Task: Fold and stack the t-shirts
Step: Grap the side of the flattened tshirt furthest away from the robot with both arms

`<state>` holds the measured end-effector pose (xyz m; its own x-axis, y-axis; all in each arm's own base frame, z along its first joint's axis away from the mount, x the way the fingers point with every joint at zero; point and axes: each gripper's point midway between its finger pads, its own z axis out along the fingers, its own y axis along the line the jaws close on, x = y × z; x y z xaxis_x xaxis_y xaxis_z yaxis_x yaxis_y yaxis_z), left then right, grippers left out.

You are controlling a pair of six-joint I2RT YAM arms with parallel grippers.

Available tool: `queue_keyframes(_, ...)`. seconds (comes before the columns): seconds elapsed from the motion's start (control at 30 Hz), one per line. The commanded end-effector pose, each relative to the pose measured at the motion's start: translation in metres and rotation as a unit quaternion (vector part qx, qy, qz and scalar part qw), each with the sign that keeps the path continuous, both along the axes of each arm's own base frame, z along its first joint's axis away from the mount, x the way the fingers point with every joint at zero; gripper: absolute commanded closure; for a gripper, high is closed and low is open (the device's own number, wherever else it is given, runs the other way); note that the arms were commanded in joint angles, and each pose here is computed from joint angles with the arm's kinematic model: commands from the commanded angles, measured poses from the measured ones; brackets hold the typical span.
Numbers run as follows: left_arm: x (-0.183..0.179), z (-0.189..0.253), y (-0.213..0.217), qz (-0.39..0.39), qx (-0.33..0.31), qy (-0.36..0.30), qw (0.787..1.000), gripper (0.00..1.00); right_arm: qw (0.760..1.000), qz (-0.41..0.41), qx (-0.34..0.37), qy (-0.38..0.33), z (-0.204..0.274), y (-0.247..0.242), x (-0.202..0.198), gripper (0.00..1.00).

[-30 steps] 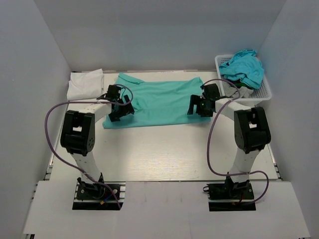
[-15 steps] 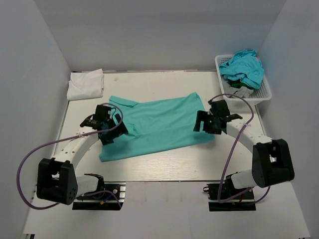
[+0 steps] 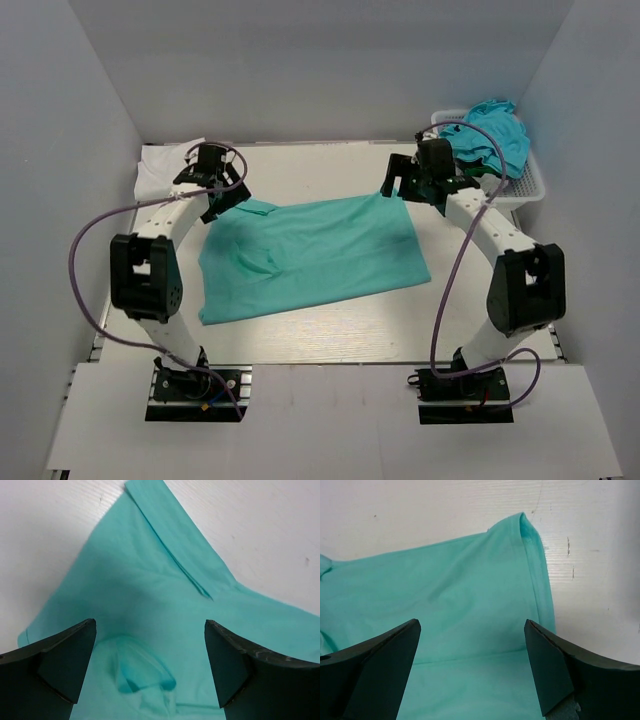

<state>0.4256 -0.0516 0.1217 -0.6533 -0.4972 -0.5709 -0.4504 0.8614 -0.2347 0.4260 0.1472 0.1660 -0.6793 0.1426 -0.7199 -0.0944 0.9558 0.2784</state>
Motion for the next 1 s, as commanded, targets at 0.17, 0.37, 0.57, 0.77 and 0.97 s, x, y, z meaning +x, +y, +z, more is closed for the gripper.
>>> queue_keyframes(0.17,0.064,0.003,0.044,0.036,0.063,-0.016,0.997,0.0,0.998,-0.021,-0.059,0.004,-0.005,-0.007,0.058,0.1)
queue_keyframes(0.37,0.098,-0.027,0.039,0.005,0.07,-0.003,0.997,0.0,0.997,-0.014,-0.065,0.032,-0.023,0.001,0.079,0.1)
queue_keyframes(0.57,0.107,-0.049,0.05,0.021,0.073,0.008,0.997,0.02,0.996,-0.009,-0.068,0.054,-0.045,0.005,0.085,0.1)
queue_keyframes(0.77,0.111,-0.074,0.044,0.012,0.049,0.019,0.999,0.27,0.995,-0.012,-0.074,0.072,-0.055,0.001,0.085,0.1)
queue_keyframes(0.97,0.119,-0.079,0.055,0.022,0.049,0.009,0.999,0.39,0.994,-0.013,-0.078,0.08,-0.061,-0.002,0.081,0.1)
